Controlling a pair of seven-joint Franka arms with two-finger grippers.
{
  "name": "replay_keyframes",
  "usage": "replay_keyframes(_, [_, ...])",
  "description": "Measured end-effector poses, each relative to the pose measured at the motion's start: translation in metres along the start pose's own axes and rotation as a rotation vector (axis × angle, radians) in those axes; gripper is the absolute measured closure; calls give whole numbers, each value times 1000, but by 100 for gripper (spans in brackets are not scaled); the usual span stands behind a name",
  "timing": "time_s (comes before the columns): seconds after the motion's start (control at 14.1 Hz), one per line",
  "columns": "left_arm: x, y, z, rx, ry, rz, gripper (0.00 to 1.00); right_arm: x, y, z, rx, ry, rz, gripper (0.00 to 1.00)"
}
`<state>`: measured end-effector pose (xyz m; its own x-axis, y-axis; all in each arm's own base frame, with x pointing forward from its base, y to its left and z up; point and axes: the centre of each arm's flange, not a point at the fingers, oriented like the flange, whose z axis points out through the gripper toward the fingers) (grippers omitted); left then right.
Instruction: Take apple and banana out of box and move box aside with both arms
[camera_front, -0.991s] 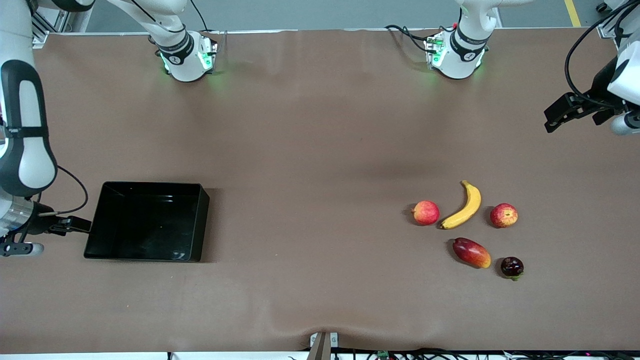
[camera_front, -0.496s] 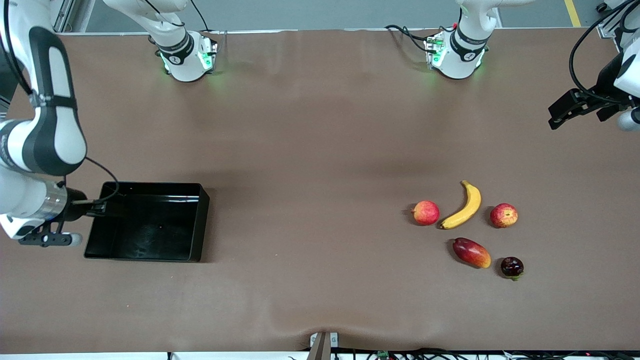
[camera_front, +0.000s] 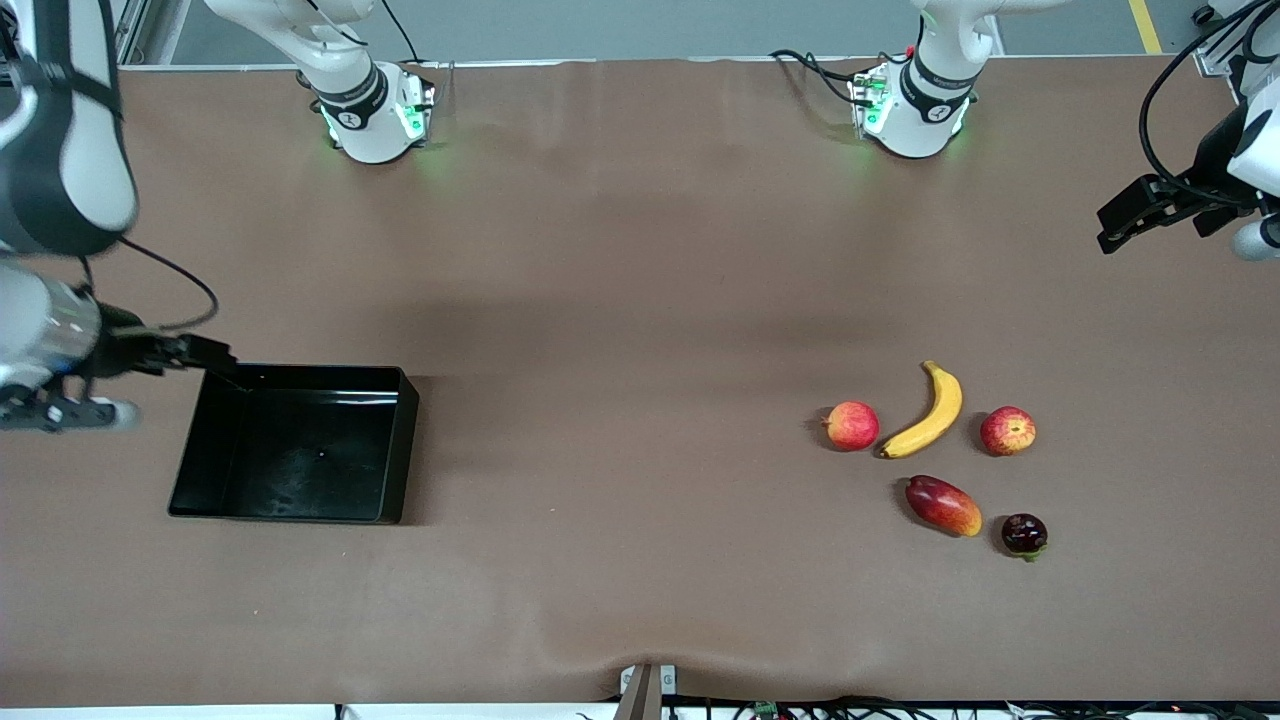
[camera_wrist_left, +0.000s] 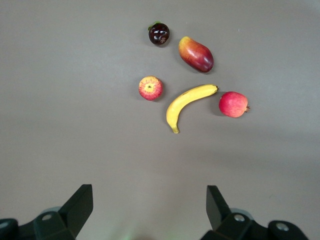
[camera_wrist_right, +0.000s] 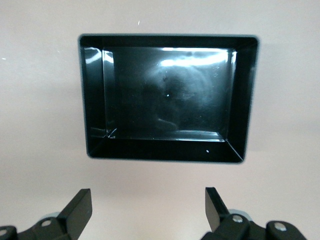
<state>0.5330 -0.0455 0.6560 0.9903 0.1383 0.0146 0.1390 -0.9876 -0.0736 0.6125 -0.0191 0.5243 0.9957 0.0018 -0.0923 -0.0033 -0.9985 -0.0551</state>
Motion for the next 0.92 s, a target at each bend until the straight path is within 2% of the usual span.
replay_keyframes(0.21, [0,0,-1,0,1,0,0,-37,-5,-55,1,35,-7,0])
replay_keyframes(0.42, [0,0,-1,0,2,-1,0,-64,-8,-88,1,55,-12,0])
replay_keyframes(0.92, [-1,-1,0,1,-2,-1,0,-78,-7,-95,-12,45,-12,0])
